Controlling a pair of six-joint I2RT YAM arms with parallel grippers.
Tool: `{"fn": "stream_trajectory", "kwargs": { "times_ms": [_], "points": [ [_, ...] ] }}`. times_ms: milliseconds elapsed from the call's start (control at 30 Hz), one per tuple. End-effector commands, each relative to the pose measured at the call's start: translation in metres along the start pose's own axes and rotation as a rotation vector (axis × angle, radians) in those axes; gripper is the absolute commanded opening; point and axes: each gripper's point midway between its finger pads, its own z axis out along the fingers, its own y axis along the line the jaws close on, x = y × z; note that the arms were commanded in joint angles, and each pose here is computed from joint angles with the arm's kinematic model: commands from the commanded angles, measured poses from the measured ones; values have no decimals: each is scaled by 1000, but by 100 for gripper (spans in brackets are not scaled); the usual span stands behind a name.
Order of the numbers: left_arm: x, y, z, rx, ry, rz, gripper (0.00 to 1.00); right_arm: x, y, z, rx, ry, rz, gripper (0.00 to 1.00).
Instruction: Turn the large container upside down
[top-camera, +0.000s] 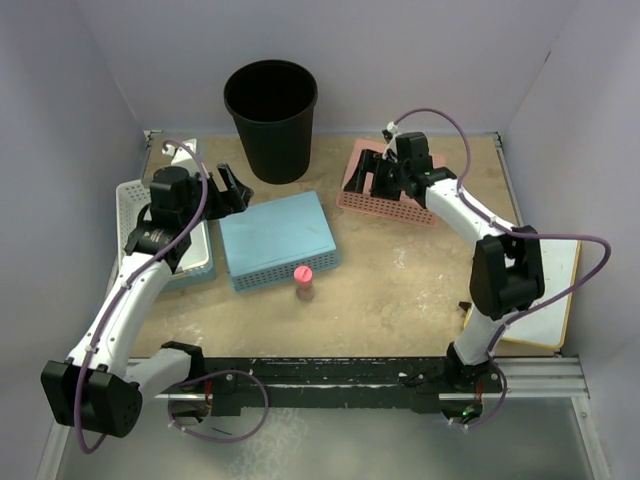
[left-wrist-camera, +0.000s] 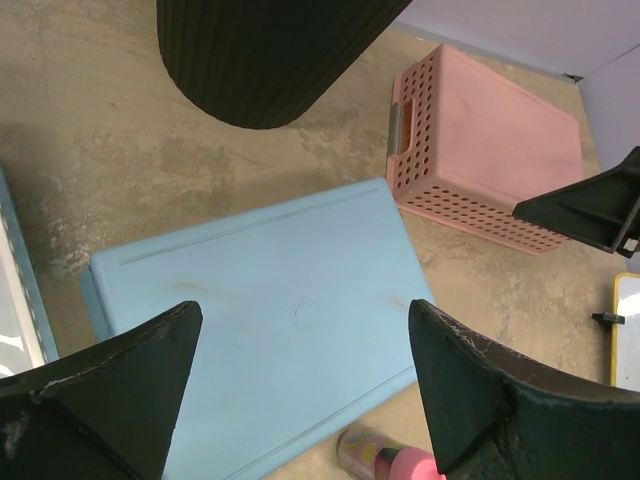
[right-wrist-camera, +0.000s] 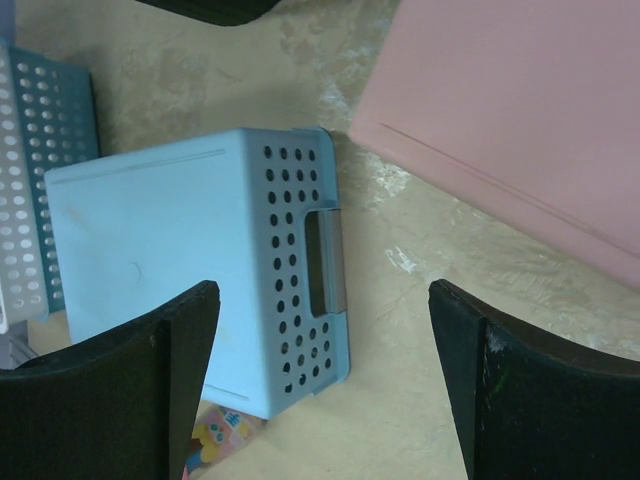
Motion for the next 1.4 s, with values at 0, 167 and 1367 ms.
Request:
{"fn": "stream_trajectory", "kwargs": {
  "times_ms": [0, 167, 1367],
  "points": [
    [-7, -6, -3, 41, -35, 17, 81, -6, -5, 7, -11, -15, 35, 87],
    [-6, -18, 8, 108, -18, 6, 81, -12, -11, 23, 35, 26, 48, 86],
    [-12, -7, -19, 27, -51, 35, 81, -39, -63, 65, 318, 47, -78, 87]
  ]
}}
